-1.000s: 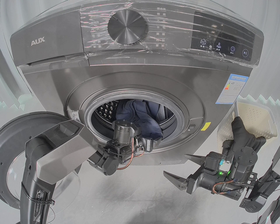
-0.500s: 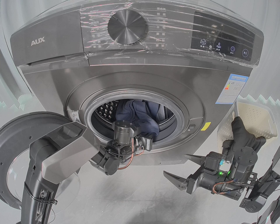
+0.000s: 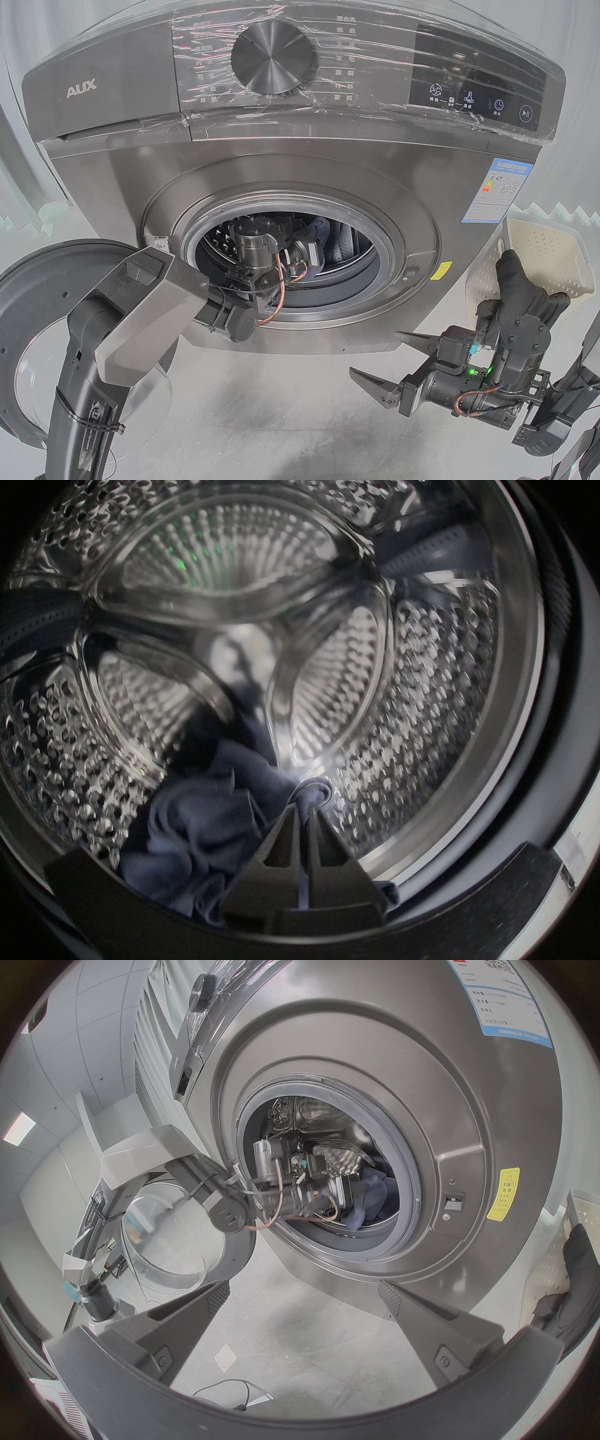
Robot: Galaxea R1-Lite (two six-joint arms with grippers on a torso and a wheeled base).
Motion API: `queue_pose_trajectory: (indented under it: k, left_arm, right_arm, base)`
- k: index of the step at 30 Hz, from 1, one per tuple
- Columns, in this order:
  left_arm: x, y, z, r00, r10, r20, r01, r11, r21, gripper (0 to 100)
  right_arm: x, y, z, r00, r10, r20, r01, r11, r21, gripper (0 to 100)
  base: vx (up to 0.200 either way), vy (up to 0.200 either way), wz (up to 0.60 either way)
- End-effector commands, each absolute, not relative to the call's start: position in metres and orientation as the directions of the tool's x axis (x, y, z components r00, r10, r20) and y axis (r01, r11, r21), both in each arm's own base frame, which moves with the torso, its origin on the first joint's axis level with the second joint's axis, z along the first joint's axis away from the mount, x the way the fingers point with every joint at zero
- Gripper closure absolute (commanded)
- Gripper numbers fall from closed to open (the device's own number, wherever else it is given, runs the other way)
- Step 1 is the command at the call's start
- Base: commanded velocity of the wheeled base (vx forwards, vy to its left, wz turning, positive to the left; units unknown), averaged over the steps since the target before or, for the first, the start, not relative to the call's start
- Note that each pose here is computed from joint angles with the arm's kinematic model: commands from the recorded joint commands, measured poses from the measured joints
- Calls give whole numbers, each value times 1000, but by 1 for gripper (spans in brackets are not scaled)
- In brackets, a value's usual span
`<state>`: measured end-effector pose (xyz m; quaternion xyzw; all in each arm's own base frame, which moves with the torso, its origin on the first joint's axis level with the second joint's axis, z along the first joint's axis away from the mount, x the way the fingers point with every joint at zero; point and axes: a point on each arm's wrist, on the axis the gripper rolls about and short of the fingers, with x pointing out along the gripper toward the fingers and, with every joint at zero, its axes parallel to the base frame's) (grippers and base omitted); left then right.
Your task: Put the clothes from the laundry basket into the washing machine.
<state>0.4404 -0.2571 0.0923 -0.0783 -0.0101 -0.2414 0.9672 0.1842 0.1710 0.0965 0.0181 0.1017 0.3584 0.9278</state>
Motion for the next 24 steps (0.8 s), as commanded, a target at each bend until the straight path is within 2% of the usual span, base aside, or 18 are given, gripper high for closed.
queue_pose_trajectory:
  k: [1,6,7,16,17,21,24]
  left_arm:
    - [467,-263,89,904,-398,155,422,889,-178,100]
    - [483,-266,94,911,-336,239,384,902,-199,100]
    - [488,-264,85,920,-318,229,364,909,-201,100]
    - [489,-264,80,924,-317,213,360,908,-213,100]
    - [488,-265,81,924,-319,211,362,906,-218,0]
    - [483,-269,86,925,-331,188,371,894,-252,0]
    - [471,-266,86,928,-352,127,373,894,-247,0]
  right_arm:
    - [185,171,95,722,668,-180,-661,743,107,0]
    - [185,171,95,722,668,-180,-661,743,107,0]
    - [185,171,95,722,668,-180,-661,743,107,0]
    - [184,171,95,722,668,-182,-661,743,107,0]
    - [184,171,95,722,668,-182,-661,743,107,0]
    - [184,171,95,722,668,-182,-661,743,107,0]
    - [184,171,95,722,668,-180,-661,743,108,0]
  base:
    - [0,0,0]
    - [0,0,0]
    - [0,0,0]
    - [0,0,0]
    - [0,0,0]
    - [0,0,0]
    - [0,0,0]
